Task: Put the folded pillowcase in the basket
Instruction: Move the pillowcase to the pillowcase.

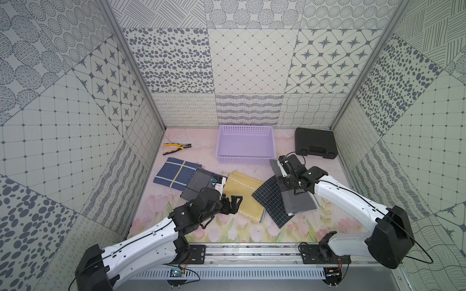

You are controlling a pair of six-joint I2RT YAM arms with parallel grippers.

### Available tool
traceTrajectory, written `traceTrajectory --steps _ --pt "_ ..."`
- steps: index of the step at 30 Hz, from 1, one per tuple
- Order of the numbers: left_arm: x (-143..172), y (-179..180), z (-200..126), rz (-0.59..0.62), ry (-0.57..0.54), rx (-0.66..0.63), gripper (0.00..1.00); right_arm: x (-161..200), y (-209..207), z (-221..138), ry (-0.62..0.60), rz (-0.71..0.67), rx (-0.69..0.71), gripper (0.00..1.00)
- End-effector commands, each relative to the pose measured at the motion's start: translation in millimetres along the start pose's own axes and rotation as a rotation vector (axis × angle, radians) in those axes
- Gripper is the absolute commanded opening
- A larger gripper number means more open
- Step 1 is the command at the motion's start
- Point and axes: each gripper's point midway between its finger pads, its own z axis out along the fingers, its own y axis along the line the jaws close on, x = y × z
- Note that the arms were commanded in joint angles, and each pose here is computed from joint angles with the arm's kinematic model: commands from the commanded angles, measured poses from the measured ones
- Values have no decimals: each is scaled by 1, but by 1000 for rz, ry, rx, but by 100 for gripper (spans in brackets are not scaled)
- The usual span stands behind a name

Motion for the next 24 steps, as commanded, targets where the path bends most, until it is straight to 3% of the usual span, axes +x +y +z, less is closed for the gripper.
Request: traceTrajectory --steps 1,10,15,20,23,24 --pt "-6 0 -7 30 -13 -20 99 1 40 -9 -44 -145 -105 0" --pt "-10 4 -21 24 -24 -42 99 71 124 2 84 -544 -166 0" --pt "-8 1 -19 21 -8 -28 99 97 133 14 162 -590 -162 0" --pt "-9 -2 -16 24 -2 -14 99 103 135 9 157 -587 -186 1" --pt "-8 -8 -10 25 10 10 99 103 134 3 137 -579 -200 13" --pt "-7 -10 -8 26 19 23 99 100 132 1 120 -564 -187 30"
